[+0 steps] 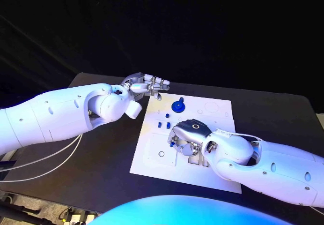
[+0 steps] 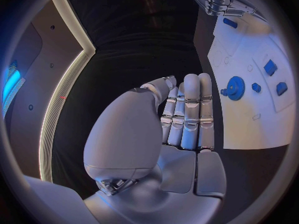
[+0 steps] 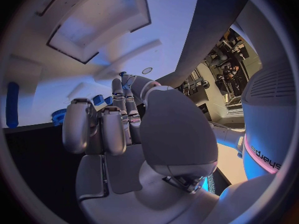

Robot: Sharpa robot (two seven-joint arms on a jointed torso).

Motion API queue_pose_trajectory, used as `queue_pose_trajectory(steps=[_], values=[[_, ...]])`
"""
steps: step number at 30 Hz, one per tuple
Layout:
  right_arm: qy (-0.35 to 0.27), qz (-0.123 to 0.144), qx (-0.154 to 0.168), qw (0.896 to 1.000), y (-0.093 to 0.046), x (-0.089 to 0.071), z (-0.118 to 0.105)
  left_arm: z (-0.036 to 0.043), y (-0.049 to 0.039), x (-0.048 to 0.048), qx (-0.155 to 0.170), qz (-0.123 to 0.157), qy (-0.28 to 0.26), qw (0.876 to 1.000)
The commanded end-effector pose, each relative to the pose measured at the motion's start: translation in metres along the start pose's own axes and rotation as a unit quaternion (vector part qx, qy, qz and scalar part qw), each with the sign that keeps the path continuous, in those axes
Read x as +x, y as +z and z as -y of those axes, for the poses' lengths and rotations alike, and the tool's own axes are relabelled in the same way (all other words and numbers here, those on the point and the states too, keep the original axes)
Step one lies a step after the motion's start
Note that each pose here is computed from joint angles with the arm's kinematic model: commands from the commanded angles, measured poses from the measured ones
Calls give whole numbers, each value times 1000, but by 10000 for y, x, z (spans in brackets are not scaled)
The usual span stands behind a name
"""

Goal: Assemble the parts on the task board

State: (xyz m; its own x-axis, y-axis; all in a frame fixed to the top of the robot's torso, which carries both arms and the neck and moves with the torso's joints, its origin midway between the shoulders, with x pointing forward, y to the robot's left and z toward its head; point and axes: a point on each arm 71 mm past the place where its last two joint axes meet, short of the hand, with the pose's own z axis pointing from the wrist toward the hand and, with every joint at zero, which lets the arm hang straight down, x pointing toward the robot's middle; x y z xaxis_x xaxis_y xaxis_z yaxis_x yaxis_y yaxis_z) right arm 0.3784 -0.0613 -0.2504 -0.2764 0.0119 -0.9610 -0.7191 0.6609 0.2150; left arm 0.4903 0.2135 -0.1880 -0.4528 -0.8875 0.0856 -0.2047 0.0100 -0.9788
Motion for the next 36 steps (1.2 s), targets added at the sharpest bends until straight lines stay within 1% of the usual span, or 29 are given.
queue_pose_trajectory(steps=[1, 13, 30, 34, 36], values=[[-11, -11, 2, 1000, 4, 39, 3, 11, 5, 27, 2, -13, -1, 1000], [-16, -12, 6, 1000, 20, 60, 16, 7, 2, 28, -2, -15, 0, 1000], [-12, -27, 3, 1000, 42, 109, -16, 2, 9, 41, -5, -20, 1, 1000], [-10, -23, 5, 1000, 39, 106, -5, 1, 10, 40, -6, -19, 2, 1000], [-8, -17, 7, 1000, 35, 98, 5, 0, 10, 39, -7, -19, 2, 1000]])
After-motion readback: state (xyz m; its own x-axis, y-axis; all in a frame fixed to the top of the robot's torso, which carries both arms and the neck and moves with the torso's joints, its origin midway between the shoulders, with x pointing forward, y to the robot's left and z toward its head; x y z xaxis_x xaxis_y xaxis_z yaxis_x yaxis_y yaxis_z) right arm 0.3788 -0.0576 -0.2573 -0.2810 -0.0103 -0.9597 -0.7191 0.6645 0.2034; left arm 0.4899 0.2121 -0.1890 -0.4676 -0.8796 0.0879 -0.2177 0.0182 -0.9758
